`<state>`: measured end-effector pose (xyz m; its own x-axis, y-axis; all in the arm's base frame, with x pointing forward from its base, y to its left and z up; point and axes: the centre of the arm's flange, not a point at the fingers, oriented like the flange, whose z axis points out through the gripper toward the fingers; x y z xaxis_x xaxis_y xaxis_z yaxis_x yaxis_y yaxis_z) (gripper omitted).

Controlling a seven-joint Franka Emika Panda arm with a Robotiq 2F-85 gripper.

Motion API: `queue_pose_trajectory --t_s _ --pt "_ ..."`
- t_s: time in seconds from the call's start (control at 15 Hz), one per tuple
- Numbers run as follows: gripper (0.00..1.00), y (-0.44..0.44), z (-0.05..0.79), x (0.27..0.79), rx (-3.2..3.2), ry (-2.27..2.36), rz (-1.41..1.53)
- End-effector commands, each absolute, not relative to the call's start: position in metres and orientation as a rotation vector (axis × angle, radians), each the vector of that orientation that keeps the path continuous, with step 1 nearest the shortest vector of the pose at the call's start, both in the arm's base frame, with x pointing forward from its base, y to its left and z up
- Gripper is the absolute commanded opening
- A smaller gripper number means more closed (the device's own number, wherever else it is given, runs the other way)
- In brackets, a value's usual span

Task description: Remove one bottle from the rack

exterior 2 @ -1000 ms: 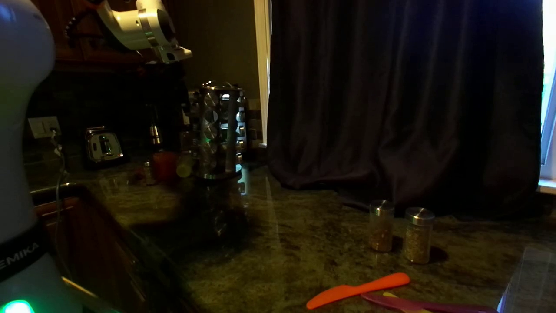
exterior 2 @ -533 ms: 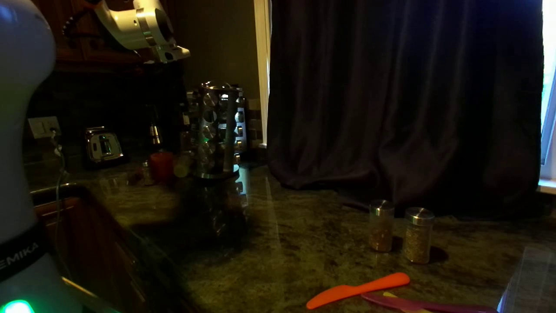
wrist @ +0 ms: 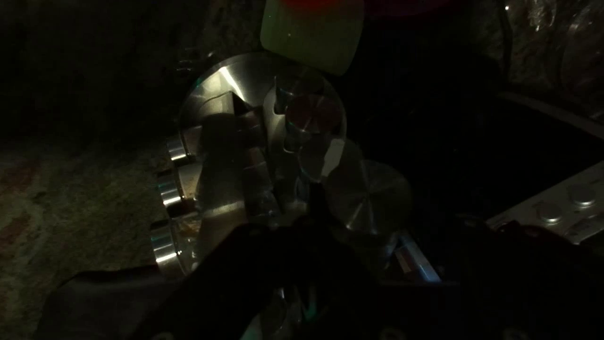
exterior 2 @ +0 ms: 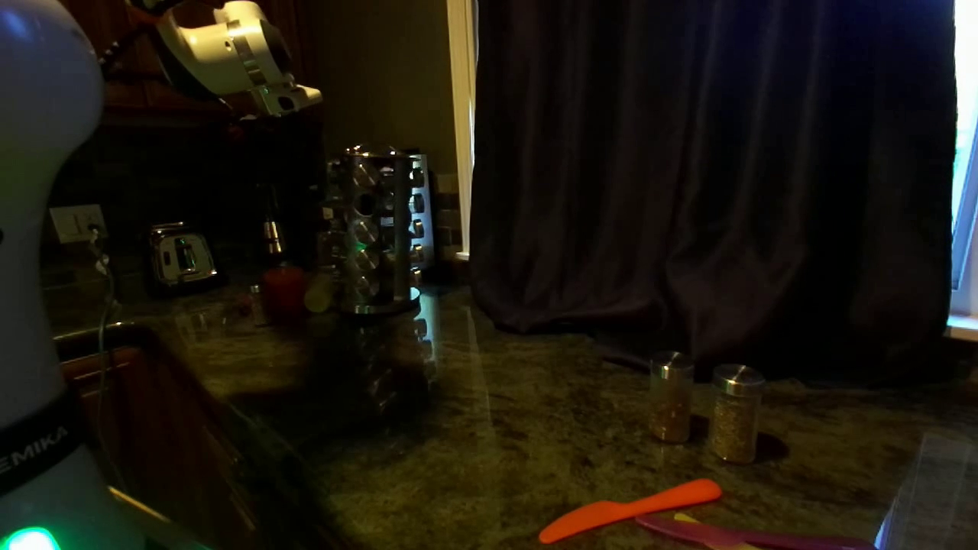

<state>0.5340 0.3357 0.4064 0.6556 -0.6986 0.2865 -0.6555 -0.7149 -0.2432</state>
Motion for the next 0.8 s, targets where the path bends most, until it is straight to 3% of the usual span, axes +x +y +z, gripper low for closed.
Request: queue_pose_trajectory --t_s 0.0,0.73 --pt "0.24 0.345 0.420 0.526 -2.732 1.116 -0.676" --pt "0.24 0.361 0.382 0.521 -2.816 1.053 -0.872"
